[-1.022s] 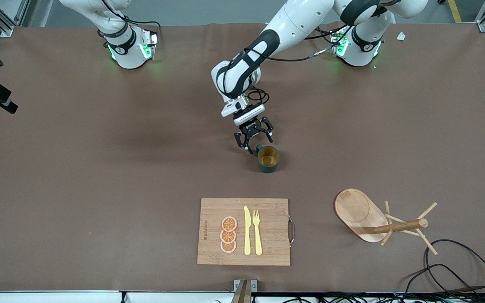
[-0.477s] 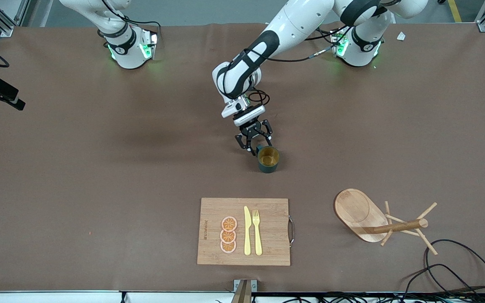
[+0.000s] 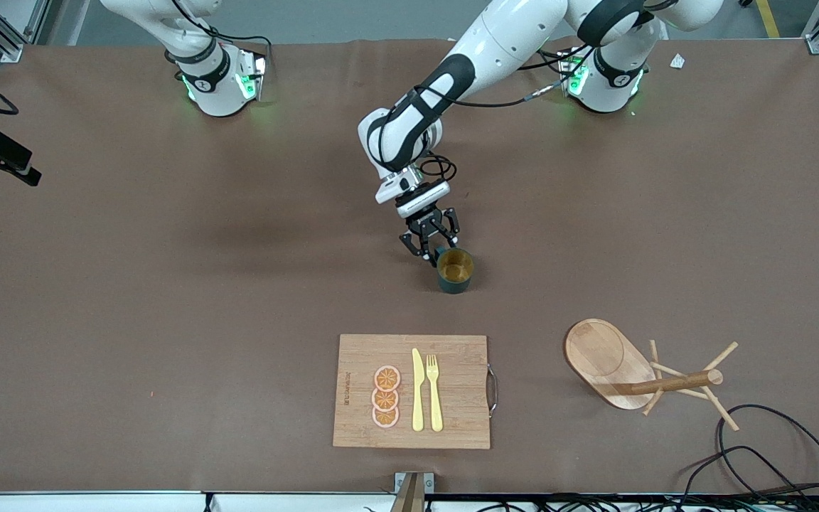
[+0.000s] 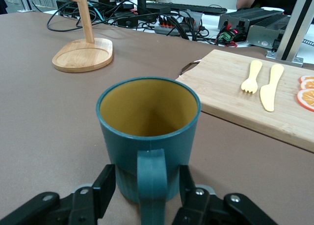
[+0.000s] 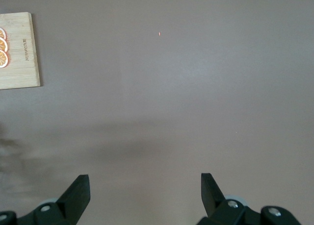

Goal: Pass cup and hang on rack
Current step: 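Lift the mug with the left gripper and carry it to the rack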

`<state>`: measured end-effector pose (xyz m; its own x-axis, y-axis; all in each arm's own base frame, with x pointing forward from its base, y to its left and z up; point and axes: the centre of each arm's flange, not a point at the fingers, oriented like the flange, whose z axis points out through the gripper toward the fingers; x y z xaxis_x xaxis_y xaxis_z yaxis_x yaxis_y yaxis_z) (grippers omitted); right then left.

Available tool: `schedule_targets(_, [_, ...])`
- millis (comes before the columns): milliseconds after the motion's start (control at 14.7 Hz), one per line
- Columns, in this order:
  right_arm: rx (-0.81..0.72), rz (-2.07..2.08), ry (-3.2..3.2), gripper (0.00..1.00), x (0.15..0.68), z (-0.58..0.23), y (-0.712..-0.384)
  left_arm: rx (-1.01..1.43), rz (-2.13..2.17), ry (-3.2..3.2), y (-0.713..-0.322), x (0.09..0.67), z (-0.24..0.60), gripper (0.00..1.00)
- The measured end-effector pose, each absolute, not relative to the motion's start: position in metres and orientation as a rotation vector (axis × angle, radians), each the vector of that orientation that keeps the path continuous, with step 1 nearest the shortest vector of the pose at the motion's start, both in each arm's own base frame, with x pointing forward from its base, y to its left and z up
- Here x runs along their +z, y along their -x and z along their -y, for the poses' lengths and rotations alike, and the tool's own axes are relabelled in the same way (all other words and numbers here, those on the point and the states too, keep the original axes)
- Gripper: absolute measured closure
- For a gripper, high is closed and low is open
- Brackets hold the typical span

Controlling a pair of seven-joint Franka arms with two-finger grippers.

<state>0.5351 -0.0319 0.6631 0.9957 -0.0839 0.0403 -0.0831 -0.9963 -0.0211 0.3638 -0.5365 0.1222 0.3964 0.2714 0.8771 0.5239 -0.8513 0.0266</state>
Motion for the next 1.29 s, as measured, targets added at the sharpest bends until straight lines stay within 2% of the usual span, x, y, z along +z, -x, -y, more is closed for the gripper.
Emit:
schedule_targets(204, [-0.061,-0.132,3.119,0.0,0.663,0.032,-0.535,-1.424,0.719,2.402,-0.363,0.122,0.536,0.75])
schedule_targets(272, [-0.061,-0.134,3.119,0.0,0.664,0.033,-0.535,-1.422,0.723,2.402,-0.363,0.122,0.537,0.79])
schedule_targets(545, [-0.061,-0.136,3.119,0.0,0.664,0.034,-0.534,-1.407,0.78,2.41,-0.368,0.133,0.545,0.79])
schedule_targets(749, [-0.06,-0.136,3.119,0.0,0.664,0.034,-0.534,-1.302,0.853,2.433,-0.385,0.169,0.56,0.79])
schedule_targets(1022, [-0.06,-0.137,3.118,0.0,0.664,0.034,-0.534,-1.129,1.021,2.478,-0.446,0.266,0.557,0.79])
schedule_targets(1294, [-0.061,-0.137,3.118,0.0,0.664,0.034,-0.534,-0.918,1.136,2.543,-0.518,0.369,0.505,0.79])
